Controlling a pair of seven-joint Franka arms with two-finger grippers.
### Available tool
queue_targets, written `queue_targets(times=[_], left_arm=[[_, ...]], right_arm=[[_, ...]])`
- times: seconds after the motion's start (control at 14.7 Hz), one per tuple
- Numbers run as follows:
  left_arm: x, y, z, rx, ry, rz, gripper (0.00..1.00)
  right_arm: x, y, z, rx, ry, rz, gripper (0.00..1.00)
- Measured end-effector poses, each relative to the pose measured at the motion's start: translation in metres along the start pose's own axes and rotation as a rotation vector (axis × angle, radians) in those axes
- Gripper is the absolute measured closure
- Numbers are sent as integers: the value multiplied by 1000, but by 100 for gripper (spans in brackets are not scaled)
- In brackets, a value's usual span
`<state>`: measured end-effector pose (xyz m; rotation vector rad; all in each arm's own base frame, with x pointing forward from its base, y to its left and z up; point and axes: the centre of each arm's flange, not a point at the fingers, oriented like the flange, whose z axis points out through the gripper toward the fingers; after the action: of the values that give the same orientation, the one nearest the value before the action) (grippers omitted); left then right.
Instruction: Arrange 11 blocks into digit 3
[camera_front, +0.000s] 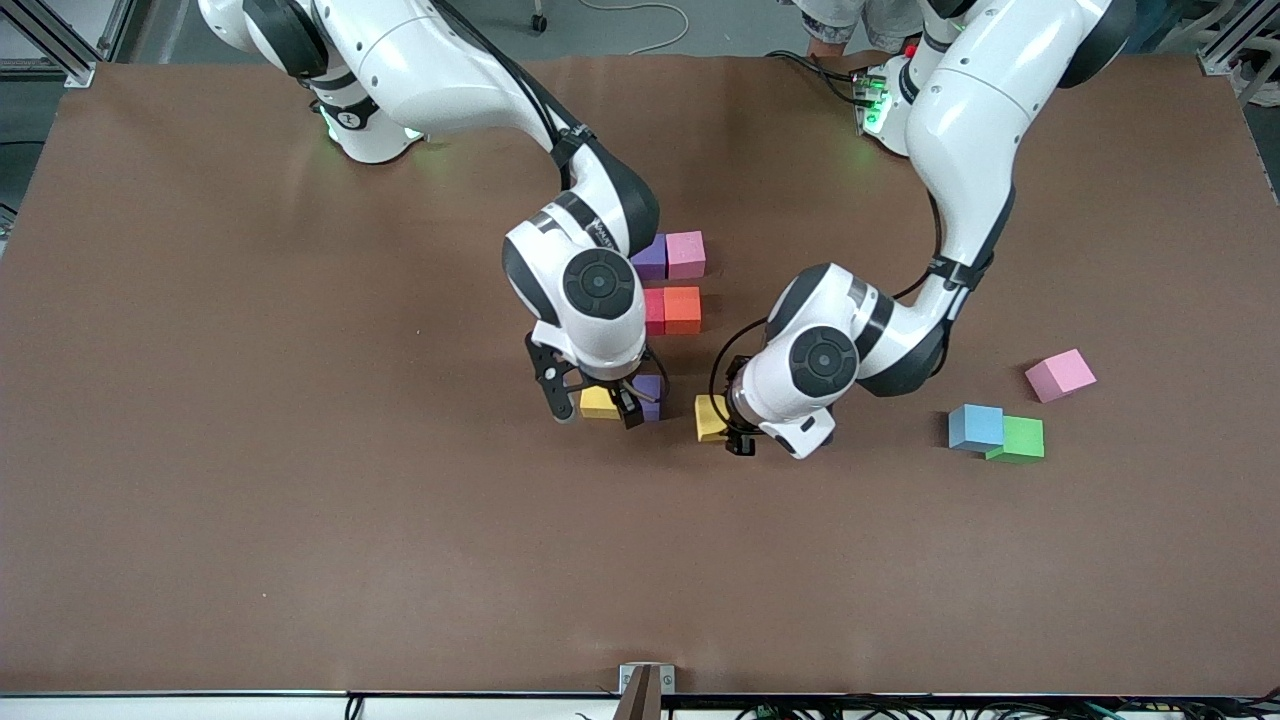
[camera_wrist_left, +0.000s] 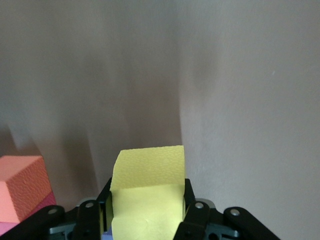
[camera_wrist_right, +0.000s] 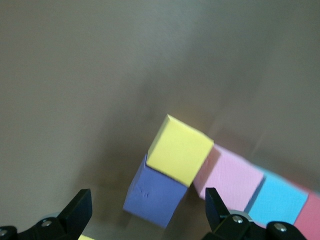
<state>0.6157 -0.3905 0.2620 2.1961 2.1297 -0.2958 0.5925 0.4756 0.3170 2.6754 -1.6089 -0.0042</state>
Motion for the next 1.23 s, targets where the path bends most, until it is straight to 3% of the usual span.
queue_targets(times=[0.54, 1.23], left_arm=[[-15, -21, 44, -39, 5, 43, 46], [-30, -38, 57, -26, 21, 81, 46]], right_arm=[[128, 23, -42, -25, -17, -458, 0], [262, 85, -100, -81, -89, -830, 0]])
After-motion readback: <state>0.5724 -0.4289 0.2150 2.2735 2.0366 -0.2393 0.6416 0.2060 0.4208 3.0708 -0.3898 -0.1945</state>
